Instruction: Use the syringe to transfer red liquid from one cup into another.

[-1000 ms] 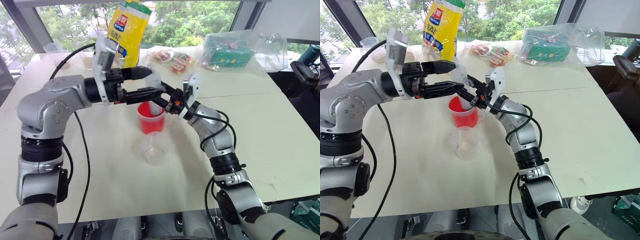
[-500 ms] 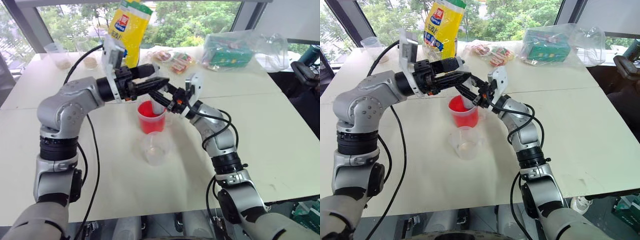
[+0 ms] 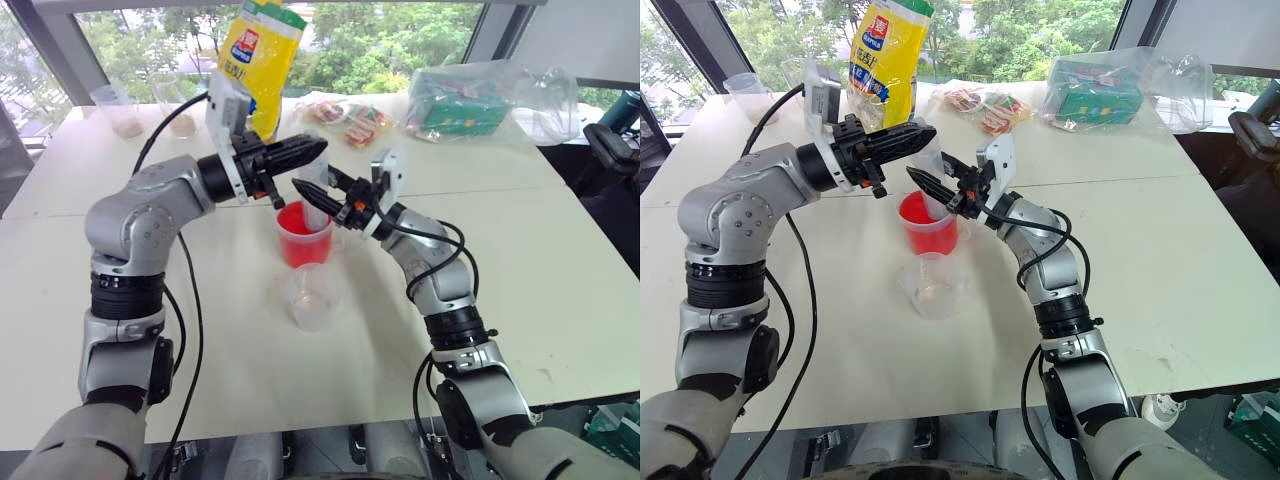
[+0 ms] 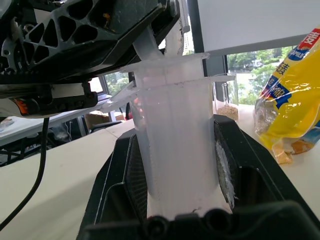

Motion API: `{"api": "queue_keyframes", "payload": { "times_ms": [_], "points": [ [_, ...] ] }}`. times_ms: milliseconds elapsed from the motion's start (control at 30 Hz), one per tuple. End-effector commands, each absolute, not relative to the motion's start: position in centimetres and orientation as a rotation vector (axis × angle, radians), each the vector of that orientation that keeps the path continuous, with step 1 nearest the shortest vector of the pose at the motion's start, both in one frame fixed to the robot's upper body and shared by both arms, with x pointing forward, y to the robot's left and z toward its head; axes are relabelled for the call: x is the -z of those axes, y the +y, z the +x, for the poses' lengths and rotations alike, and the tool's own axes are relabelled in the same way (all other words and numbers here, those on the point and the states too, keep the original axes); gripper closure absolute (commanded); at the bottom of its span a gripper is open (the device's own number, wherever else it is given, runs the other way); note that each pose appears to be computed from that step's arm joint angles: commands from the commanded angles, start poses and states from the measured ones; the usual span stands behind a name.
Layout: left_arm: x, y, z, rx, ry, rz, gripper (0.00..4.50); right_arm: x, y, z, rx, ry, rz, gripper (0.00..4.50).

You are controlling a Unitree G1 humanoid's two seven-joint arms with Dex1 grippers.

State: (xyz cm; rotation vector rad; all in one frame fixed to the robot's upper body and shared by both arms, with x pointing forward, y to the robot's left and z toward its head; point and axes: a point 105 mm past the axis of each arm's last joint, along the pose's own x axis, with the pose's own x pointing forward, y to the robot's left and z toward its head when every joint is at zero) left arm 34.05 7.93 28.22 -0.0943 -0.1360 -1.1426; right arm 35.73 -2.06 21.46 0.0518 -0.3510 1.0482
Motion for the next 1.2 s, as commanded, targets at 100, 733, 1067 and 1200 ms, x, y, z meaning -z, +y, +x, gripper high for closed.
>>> {"api": "queue_keyframes", "payload": {
  "times_ms": [100,733,1067,1200],
  "points": [
    [-33.0,7.5,32.8,1.172,-0.305,-0.063,4.47,-21.7,0.3,34.0,-1.16,-0.358,0.053,3.04],
    [-35.3,8.0,32.9,1.142,-0.38,-0.04,4.47,-20.8,0.9,33.8,-1.175,-0.332,0.069,3.04],
    [-35.6,8.0,32.9,1.136,-0.392,-0.041,4.47,-21.0,0.9,33.8,-1.178,-0.335,0.067,3.04],
    [-34.5,7.9,32.8,1.15,-0.348,-0.024,4.47,-22.0,0.8,33.9,-1.17,-0.366,0.069,3.04]
  ]
}}
